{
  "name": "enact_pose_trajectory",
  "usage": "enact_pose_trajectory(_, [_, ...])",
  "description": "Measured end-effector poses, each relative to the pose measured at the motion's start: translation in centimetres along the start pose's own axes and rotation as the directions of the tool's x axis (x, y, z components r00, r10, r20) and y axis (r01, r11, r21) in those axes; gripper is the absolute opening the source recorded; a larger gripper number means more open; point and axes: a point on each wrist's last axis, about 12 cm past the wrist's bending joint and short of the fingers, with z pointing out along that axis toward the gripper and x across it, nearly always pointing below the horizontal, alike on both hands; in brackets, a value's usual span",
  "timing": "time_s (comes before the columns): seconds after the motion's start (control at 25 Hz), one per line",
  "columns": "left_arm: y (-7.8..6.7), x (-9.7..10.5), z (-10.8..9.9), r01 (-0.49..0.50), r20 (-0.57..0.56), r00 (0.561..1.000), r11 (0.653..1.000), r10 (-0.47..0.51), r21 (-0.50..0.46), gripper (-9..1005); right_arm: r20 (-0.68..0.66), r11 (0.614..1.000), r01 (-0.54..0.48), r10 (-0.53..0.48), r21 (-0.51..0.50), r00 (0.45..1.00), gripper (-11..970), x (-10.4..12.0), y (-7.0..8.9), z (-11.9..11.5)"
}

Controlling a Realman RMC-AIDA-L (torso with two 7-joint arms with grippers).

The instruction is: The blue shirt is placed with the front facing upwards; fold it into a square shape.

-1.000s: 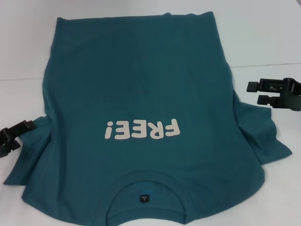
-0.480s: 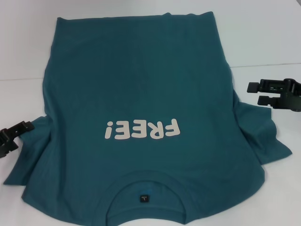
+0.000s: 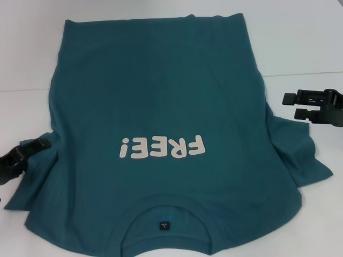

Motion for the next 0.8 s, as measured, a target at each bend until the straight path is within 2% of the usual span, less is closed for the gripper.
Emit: enact_pose_trajectory(0.8, [-0.8, -0.5, 0.7, -0.006, -0.013, 1.0, 1.0, 0.006, 0.011, 948, 0.016, 1.0, -0.009, 0.009, 0.016, 1.0, 798, 0.13, -0.47, -0.32])
